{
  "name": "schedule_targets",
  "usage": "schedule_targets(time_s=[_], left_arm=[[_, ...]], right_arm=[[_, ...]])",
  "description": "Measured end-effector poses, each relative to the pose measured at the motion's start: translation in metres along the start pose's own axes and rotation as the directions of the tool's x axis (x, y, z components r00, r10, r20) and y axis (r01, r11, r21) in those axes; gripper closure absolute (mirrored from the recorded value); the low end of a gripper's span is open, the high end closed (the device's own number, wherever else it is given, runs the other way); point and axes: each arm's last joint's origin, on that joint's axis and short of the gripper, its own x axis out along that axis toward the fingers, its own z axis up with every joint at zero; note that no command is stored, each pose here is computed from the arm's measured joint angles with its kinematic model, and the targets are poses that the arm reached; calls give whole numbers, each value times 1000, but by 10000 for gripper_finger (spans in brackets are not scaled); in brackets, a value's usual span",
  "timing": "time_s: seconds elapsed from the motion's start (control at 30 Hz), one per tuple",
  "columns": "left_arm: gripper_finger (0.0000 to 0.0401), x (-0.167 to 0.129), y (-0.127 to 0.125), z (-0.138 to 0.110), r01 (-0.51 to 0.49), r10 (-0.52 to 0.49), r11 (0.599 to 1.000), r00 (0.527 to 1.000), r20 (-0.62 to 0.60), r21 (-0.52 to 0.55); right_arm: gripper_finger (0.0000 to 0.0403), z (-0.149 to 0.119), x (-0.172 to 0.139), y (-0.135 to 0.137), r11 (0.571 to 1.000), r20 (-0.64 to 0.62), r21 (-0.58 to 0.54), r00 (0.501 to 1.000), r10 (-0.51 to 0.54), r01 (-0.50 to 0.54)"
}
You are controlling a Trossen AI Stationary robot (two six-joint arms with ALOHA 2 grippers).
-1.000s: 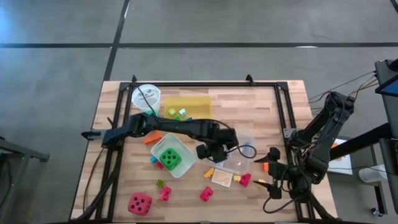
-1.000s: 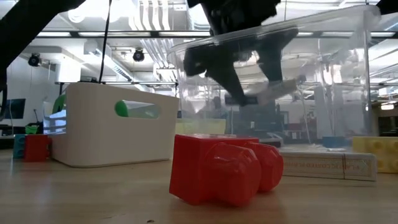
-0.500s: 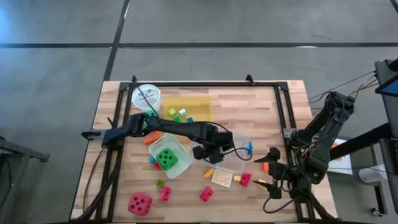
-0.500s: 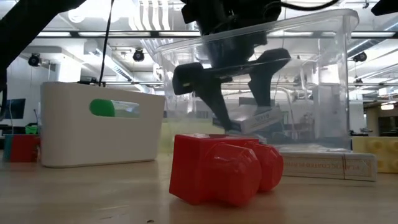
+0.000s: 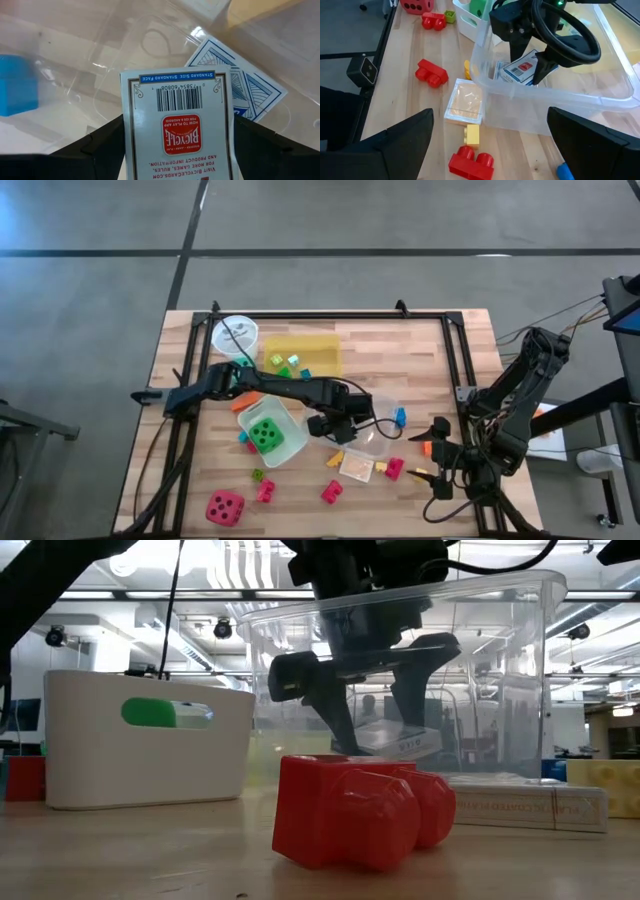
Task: Pick & Place Toys
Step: Put the white game card pack into the transparent bin
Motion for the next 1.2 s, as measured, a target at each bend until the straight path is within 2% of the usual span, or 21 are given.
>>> schedule_targets(time_s=[0.37,0.6,0.9,1.2], left_arm=[[102,0,1,0,-16,15,1000,1000,-22,-22],[71,0,1,0,-21,19,996,1000,-22,-89],[62,0,2,0,-27,26,999,999,-29,-21],[61,-7,0,8,-76,77,997,989,-124,10]], right_arm=[[22,0,0,0,1000,-2,0,1000,1,-1],[22,0,0,0,1000,-7,3,1000,5,-5],[22,0,0,0,1000,-9,3,1000,6,-6],[22,0,0,0,1000,-10,4,1000,7,-7]])
